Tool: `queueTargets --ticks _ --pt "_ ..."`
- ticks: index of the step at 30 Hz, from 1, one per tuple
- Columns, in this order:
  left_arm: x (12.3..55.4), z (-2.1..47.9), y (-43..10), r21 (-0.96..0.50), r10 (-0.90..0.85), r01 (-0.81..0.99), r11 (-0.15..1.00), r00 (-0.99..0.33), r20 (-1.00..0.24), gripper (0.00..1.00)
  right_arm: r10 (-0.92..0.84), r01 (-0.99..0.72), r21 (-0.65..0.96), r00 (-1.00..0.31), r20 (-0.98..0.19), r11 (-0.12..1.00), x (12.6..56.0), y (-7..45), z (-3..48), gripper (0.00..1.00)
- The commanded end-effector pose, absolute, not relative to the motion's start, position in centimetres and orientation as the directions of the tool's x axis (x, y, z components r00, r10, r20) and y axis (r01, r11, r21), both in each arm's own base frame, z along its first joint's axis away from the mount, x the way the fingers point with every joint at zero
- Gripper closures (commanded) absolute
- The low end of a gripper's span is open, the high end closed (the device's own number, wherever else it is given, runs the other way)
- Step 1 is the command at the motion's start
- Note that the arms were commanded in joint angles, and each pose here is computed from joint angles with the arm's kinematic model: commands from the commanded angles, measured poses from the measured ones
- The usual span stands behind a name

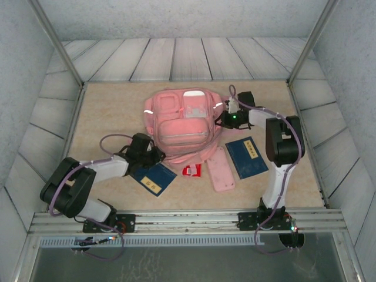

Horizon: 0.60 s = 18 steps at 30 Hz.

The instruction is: Pack the student bag

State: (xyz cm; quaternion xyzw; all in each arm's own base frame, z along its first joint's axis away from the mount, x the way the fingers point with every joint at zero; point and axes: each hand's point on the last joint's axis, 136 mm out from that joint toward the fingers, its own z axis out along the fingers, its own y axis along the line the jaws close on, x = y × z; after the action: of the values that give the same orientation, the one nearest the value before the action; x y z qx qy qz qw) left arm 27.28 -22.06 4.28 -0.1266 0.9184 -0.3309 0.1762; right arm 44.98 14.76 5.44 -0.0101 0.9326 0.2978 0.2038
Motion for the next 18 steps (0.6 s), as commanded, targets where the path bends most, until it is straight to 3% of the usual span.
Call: queueTargets --ticks 1,5,11,18 --pt "30.0 7.2 -21.6 -0.600 -0.325 -0.060 0.798 -0.881 -0.344 0.90 0.103 -0.171 0.573 -0.905 -0.414 0.801 43.1 15.2 9.2 0.85" --pt "33.5 9.6 -20.0 -0.535 -0.316 -0.049 0.843 -0.851 -0.419 0.99 0.175 -0.162 0.636 -0.885 -0.432 0.754 40.8 16.0 11.7 0.87" --pt "40.2 11.8 -16.2 -0.495 -0.332 -0.051 0.867 -0.800 -0.499 1.00 0.241 -0.164 0.682 -0.855 -0.458 0.713 36.2 17.9 14.8 0.83" --pt "48.2 11.1 -13.6 -0.449 -0.284 -0.026 0.893 -0.806 -0.520 1.00 0.175 -0.211 0.758 -0.902 -0.394 0.617 30.1 25.8 12.4 0.77"
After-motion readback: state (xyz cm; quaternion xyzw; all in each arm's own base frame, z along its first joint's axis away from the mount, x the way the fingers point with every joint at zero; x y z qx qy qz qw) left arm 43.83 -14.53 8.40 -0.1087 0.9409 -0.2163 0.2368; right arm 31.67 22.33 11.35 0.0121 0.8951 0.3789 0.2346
